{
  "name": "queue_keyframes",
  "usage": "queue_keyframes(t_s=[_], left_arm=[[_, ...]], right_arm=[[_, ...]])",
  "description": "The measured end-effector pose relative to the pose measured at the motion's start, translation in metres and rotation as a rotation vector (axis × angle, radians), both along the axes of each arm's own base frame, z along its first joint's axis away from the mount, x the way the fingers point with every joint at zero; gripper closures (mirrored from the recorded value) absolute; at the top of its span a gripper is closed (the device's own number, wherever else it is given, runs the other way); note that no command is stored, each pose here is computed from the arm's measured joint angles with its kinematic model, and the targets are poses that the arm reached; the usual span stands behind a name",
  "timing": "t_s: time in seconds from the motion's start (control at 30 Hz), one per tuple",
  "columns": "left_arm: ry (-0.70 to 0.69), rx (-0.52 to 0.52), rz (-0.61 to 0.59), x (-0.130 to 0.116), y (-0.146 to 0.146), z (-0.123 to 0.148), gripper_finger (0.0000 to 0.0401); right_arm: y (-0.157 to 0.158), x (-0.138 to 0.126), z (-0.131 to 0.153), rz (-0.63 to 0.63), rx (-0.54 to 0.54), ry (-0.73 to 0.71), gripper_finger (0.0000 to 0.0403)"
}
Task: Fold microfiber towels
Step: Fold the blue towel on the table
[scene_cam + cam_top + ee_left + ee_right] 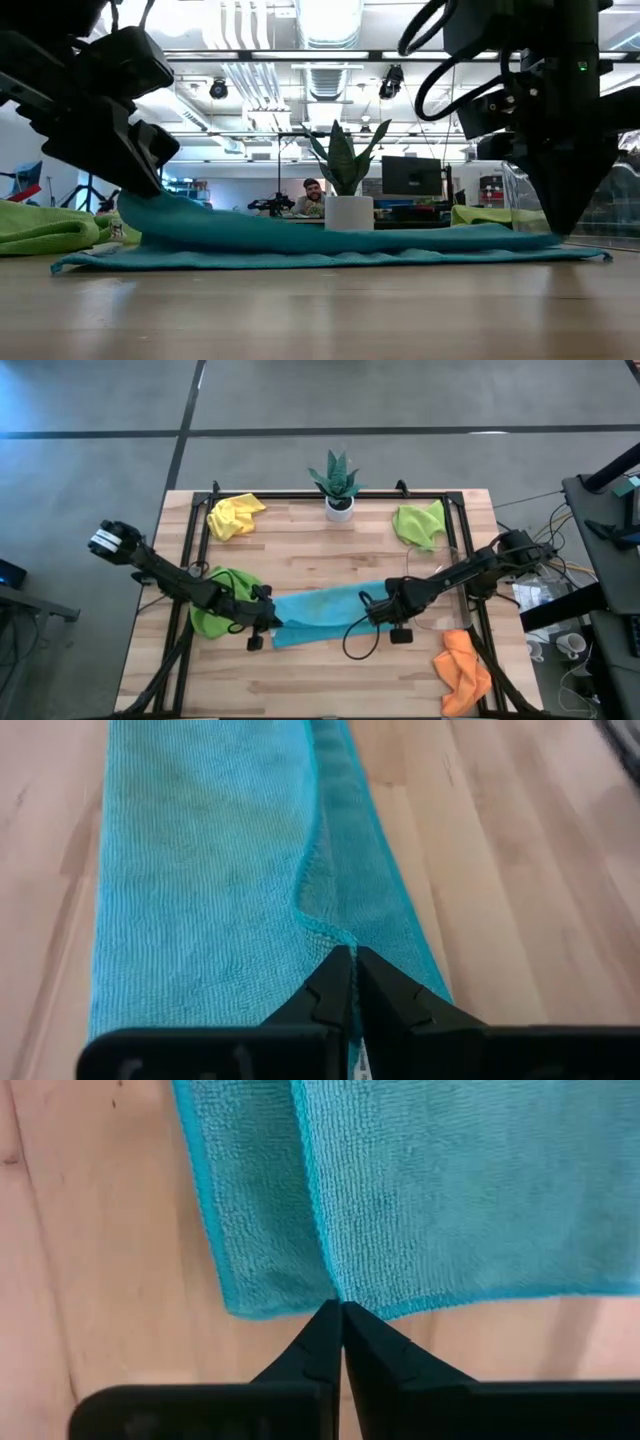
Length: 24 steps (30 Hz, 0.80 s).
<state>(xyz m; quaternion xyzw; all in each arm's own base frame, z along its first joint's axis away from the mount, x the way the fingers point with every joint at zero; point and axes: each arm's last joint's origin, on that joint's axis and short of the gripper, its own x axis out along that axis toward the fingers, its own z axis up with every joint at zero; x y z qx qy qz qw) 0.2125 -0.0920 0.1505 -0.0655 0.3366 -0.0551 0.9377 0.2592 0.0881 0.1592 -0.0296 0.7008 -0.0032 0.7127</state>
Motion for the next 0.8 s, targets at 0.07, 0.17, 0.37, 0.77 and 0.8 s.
queue_keyframes(t_s=[0.07, 0.17, 0.37, 0.77, 0.8], left_arm=[[-0.013, 0.001, -0.004, 0.0, 0.0, 0.003, 0.0401], [-0.049, 0.01, -0.022, 0.001, 0.0, 0.011, 0.0401], [-0.098, 0.004, -0.037, -0.004, 0.001, 0.025, 0.0401], [-0.014, -0.01, -0.044, -0.009, 0.0, 0.018, 0.0401], [0.001, -0.023, -0.029, -0.009, -0.001, 0.016, 0.0401]], right_arm=[[0.001, 0.002, 0.006, 0.006, -0.008, 0.008, 0.0394], [0.005, 0.004, 0.016, 0.022, -0.028, 0.01, 0.0394], [0.019, 0.007, 0.035, 0.049, -0.031, -0.001, 0.0394], [0.026, 0.001, 0.008, -0.011, 0.033, -0.062, 0.0394], [0.027, 0.001, 0.006, -0.01, 0.039, -0.074, 0.0394]])
